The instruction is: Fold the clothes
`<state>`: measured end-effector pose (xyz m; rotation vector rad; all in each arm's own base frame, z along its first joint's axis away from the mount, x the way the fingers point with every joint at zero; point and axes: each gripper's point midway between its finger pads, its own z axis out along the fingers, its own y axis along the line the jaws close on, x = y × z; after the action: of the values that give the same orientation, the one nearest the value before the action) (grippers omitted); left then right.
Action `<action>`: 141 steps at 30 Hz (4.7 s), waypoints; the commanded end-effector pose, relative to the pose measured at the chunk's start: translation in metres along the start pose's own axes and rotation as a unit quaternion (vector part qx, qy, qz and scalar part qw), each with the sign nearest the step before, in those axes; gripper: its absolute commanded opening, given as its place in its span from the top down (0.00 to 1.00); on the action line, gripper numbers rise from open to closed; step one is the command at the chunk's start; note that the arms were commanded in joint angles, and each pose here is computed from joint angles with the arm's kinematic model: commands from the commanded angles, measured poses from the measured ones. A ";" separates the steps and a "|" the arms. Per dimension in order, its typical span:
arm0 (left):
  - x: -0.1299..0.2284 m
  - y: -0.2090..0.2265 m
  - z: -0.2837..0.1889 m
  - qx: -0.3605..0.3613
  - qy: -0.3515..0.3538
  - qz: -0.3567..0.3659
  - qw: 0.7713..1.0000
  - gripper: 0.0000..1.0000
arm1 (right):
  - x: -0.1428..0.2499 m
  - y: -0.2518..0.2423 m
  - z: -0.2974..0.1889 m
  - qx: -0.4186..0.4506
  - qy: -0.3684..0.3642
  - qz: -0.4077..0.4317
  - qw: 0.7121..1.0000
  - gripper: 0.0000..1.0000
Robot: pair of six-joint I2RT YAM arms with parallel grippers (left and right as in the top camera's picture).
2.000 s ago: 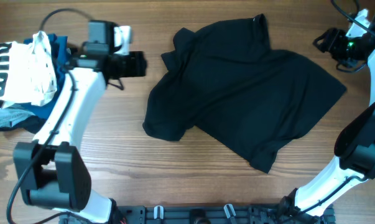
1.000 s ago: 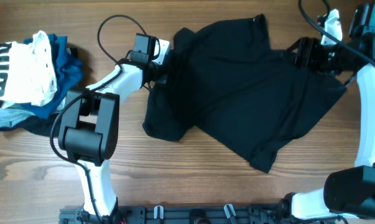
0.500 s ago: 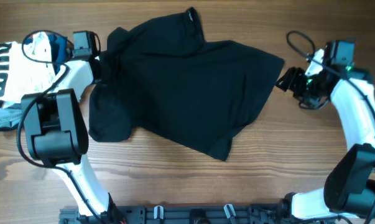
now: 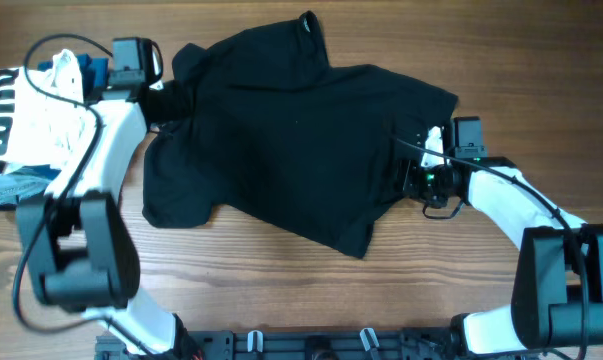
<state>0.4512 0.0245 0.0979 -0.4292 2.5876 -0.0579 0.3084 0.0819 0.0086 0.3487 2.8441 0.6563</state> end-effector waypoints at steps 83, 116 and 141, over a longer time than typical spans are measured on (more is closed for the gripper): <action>0.001 -0.017 -0.085 0.061 -0.020 0.001 0.998 0.11 | 0.006 -0.201 -0.145 0.186 -0.081 0.375 0.904 0.28; 0.103 -0.037 0.102 -0.132 0.098 0.109 0.980 0.96 | -0.054 -0.034 -0.169 -0.012 -0.182 0.053 0.982 0.35; 0.013 -0.076 -0.021 0.075 -0.011 0.083 0.994 0.35 | -0.118 -0.049 -0.001 -0.006 -0.138 0.016 0.990 0.36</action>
<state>0.4542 -0.0303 0.0974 -0.3505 2.5847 -0.0484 0.4044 -0.0121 0.0234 0.4201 2.5487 0.5408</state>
